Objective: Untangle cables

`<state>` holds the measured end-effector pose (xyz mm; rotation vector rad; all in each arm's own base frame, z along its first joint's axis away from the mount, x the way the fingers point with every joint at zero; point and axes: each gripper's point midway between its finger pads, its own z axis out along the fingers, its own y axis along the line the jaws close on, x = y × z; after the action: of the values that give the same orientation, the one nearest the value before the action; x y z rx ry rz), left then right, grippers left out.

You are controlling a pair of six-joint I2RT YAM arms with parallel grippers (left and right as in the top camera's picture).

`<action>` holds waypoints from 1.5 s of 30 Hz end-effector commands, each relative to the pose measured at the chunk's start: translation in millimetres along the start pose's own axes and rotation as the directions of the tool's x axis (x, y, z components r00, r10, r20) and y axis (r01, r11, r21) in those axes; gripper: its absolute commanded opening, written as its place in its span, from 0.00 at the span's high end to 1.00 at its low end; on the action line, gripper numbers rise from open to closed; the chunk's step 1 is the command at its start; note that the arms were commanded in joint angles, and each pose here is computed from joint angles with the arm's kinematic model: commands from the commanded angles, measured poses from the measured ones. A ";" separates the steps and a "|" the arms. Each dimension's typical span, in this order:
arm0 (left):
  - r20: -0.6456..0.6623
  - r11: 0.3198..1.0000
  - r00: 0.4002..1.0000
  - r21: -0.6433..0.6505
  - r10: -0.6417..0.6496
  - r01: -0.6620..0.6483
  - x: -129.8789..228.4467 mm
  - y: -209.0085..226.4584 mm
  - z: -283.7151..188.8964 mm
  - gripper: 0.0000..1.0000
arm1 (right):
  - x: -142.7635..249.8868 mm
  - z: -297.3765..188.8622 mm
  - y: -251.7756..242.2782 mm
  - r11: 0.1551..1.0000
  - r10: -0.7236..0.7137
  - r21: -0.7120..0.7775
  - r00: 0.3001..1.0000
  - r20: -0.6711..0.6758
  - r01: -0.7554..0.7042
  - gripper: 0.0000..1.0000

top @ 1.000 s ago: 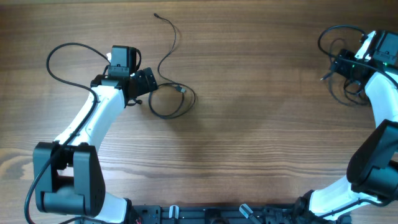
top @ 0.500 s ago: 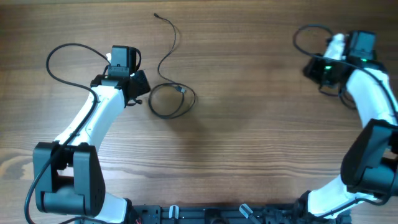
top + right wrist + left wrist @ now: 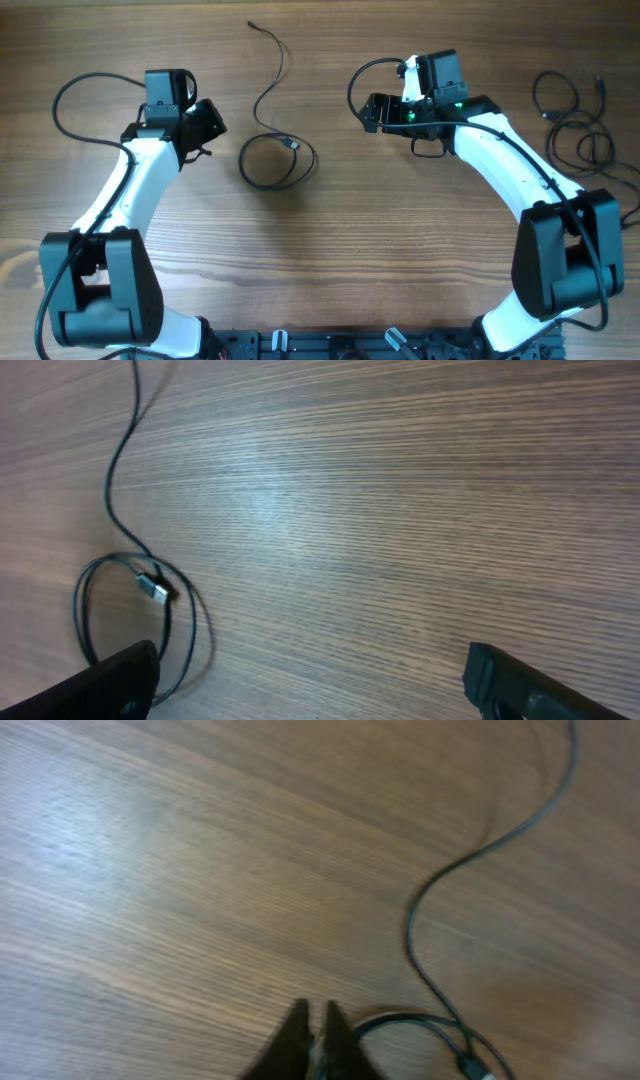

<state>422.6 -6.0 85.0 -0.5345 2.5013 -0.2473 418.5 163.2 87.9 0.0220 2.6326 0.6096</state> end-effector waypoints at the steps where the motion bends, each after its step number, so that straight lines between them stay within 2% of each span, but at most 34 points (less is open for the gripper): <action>1: 0.011 0.994 0.995 0.059 0.096 -0.097 -31.7 -37.1 -3.4 0.80 | 4.5 8.9 -10.7 0.999 0.021 0.044 1.000 -0.011 -0.020 0.00; 4: -0.019 0.979 0.981 0.079 0.193 -0.191 -68.7 -84.2 13.9 0.78 | 3.6 8.9 -10.9 0.999 0.019 0.046 1.000 -0.007 -0.019 0.00; 6: 0.089 0.970 0.978 0.138 0.190 -0.201 -89.1 -118.6 45.2 0.72 | 3.3 8.9 -10.8 0.999 0.019 0.046 1.000 -0.006 -0.019 0.00; 8: 0.138 0.966 0.976 0.176 0.167 -0.190 -92.4 -136.3 63.8 0.46 | 2.7 8.9 -10.6 0.999 0.018 0.045 1.000 -0.003 -0.018 0.00; 9: 0.160 0.961 0.972 0.187 0.173 -0.202 -92.1 -143.8 72.7 0.40 | 2.7 8.9 -10.6 0.999 0.018 0.044 1.000 -0.003 -0.018 0.00; 11: 0.192 0.955 0.966 0.208 0.174 -0.213 -90.2 -155.6 89.5 0.36 | 2.6 8.9 -10.6 0.999 0.019 0.044 1.000 -0.003 -0.019 0.00; 13: 0.219 0.972 0.973 0.203 0.072 -0.118 -90.1 -156.2 114.6 0.33 | 2.6 8.9 -10.6 0.999 0.018 0.044 1.000 -0.003 -0.018 0.00; 15: 0.245 0.972 0.969 0.217 0.032 -0.087 -90.4 -157.5 131.7 0.32 | 2.7 8.9 -10.6 0.999 0.019 0.044 1.000 -0.003 -0.019 0.00; 20: 0.275 0.964 0.961 0.245 0.036 -0.106 -76.4 -164.3 166.8 0.32 | 2.6 8.9 -10.5 0.999 0.018 0.044 1.000 -0.003 -0.018 0.00; 23: 0.243 0.966 0.969 0.235 0.052 -0.111 -56.8 -162.3 186.3 0.33 | 2.7 8.9 -10.6 0.999 0.018 0.044 1.000 -0.003 -0.018 0.00; 24: 0.233 0.965 0.971 0.233 0.060 -0.116 -48.9 -163.1 193.2 0.43 | 2.6 8.9 -10.6 0.999 0.018 0.044 1.000 -0.003 -0.018 0.00; 25: 0.229 0.965 0.971 0.234 0.064 -0.119 -44.7 -164.2 196.5 0.47 | 2.6 8.9 -10.5 0.999 0.018 0.044 1.000 -0.003 -0.018 0.00; 27: 0.238 0.965 0.969 0.231 0.070 -0.127 -45.6 -167.3 193.9 0.84 | 2.6 8.9 -10.6 0.999 0.018 0.044 1.000 -0.003 -0.018 0.00; 28: 0.256 0.963 0.964 0.235 0.068 -0.131 -53.4 -169.7 186.6 0.93 | 2.7 8.9 -10.6 0.999 0.018 0.045 1.000 -0.003 -0.018 0.00; 29: 0.287 0.959 0.954 0.235 0.084 -0.156 -66.4 -172.5 174.1 0.96 | 2.6 8.9 -10.5 0.999 0.018 0.044 1.000 -0.003 -0.018 0.00; 31: 0.331 0.947 0.930 0.214 0.159 -0.238 -86.6 -178.1 143.6 0.96 | 2.6 8.9 -10.5 0.999 0.018 0.044 1.000 -0.003 -0.018 0.00; 33: 0.324 0.915 0.893 0.151 0.312 -0.375 -92.9 -179.5 106.9 0.96 | 2.6 8.9 -10.5 0.999 0.018 0.044 1.000 -0.003 -0.018 0.00; 34: 0.315 0.904 0.883 0.137 0.348 -0.405 -93.9 -179.3 93.8 0.96 | 2.6 8.9 -10.5 0.999 0.018 0.044 1.000 -0.003 -0.018 0.00; 35: 0.296 0.891 0.872 0.119 0.390 -0.439 -95.4 -178.2 68.5 0.93 | 2.6 8.9 -10.6 0.999 0.018 0.044 1.000 -0.003 -0.018 0.00; 36: 0.276 0.888 0.873 0.114 0.402 -0.445 -95.5 -176.7 46.4 0.84 | 2.6 8.9 -10.6 0.999 0.018 0.044 1.000 -0.003 -0.018 0.00; 38: 0.214 0.890 0.884 0.105 0.415 -0.443 -86.3 -168.7 21.3 0.81 | 2.6 8.9 -10.5 0.999 0.018 0.044 1.000 -0.003 -0.018 0.00; 40: 0.079 0.894 0.898 0.091 0.433 -0.439 -59.6 -150.2 8.5 0.81 | 2.6 8.9 -10.5 0.999 0.018 0.044 1.000 -0.003 -0.018 0.00; 41: -0.059 0.907 0.906 0.074 0.418 -0.414 -31.5 -131.8 7.3 0.81 | 2.7 8.9 -10.6 0.999 0.018 0.045 1.000 -0.003 -0.018 0.00; 43: -0.217 0.918 0.893 0.060 0.395 -0.391 3.6 -111.2 6.8 0.87 | 2.7 8.9 -10.6 0.999 0.018 0.045 1.000 -0.003 -0.018 0.00; 44: -0.265 0.920 0.882 0.070 0.391 -0.387 16.3 -106.6 6.5 0.52 | 2.6 8.9 -10.5 0.999 0.018 0.044 1.000 -0.003 -0.018 0.00; 45: -0.257 0.919 0.883 0.079 0.392 -0.385 16.9 -108.1 9.1 0.17 | 2.6 8.9 -10.5 0.999 0.018 0.044 1.000 -0.003 -0.018 0.00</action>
<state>454.7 -107.6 113.5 0.0323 2.7637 -0.1576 421.7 158.7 84.3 0.0401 2.6312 0.5710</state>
